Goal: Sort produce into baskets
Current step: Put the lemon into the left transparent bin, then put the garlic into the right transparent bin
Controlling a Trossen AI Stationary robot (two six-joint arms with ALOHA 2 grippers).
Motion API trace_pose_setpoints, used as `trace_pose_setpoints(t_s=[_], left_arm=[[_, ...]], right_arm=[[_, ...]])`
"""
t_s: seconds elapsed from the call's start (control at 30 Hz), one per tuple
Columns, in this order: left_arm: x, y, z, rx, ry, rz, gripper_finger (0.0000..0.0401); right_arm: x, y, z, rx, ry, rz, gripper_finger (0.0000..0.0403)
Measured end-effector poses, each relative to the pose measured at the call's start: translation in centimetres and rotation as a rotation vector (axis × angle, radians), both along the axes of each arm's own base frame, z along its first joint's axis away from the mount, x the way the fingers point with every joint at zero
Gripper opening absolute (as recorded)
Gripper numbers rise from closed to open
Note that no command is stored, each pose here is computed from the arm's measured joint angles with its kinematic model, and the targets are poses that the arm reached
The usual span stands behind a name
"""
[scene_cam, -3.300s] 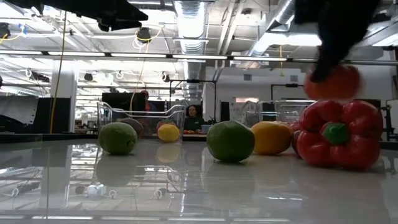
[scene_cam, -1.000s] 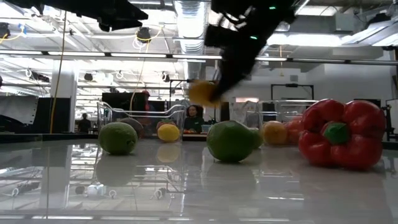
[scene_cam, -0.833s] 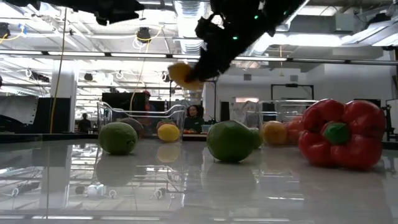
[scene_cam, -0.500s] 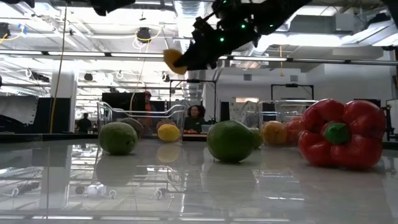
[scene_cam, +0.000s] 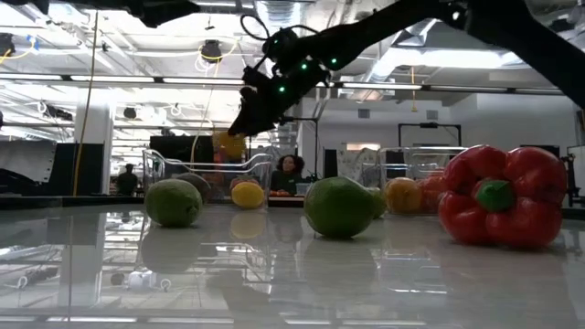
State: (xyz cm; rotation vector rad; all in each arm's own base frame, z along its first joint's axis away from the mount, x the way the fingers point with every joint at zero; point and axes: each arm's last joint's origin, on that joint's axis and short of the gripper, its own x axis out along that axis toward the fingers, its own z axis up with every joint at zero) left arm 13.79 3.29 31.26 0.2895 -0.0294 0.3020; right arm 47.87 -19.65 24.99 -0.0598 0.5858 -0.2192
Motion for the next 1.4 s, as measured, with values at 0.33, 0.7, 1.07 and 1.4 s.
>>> trace_pose_setpoints(t_s=[0.33, 0.7, 1.07, 1.4], left_arm=[[-0.1, 0.0, -0.3, -0.036, 0.027, -0.001, 0.0331], [-0.1, 0.0, -0.2, -0.099, -0.013, -0.005, 0.0331], [-0.1, 0.0, -0.2, -0.085, -0.005, 0.015, 0.0331], [-0.2, 0.0, -0.2, -0.085, -0.005, 0.018, 0.0331]], right_arm=[[-4.0, 2.6, 3.8, 0.087, 0.283, -0.066, 0.0356], [-6.7, 5.1, -1.5, 0.307, 0.79, -0.265, 0.0338], [-7.3, 5.1, -5.6, 0.352, 0.83, -0.254, 0.0338], [-7.5, 5.2, -7.9, 0.345, 0.824, -0.243, 0.0306]])
